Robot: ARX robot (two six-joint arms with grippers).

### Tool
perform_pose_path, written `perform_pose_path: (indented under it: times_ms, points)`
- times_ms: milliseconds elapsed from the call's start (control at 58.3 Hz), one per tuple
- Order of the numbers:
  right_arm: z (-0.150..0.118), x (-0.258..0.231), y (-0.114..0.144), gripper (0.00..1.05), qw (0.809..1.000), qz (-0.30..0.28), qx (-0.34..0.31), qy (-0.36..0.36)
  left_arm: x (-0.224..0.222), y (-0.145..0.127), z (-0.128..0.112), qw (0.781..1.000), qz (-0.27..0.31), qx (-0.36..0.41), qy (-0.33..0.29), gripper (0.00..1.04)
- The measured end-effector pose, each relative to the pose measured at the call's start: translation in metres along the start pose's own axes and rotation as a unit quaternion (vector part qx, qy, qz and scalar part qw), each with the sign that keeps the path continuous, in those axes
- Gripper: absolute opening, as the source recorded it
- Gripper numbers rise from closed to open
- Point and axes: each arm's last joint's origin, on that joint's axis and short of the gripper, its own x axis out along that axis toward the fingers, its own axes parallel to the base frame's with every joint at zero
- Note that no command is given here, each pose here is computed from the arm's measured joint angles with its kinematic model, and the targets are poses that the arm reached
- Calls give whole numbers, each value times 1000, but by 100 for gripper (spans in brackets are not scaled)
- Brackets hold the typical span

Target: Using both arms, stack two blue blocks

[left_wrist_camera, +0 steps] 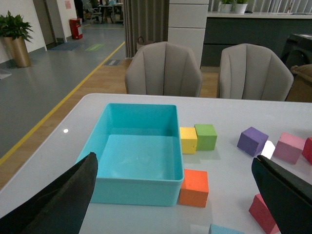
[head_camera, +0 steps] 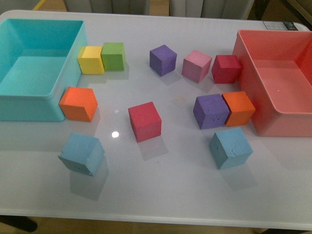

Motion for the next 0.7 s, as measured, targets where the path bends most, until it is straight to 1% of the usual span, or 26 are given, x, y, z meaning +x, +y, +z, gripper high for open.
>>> perform_pose_path:
  times_ms: [703]
  points:
    - [0,0,0,96,1000,0,0,0,0,0,0,1000,0,0,0,96]
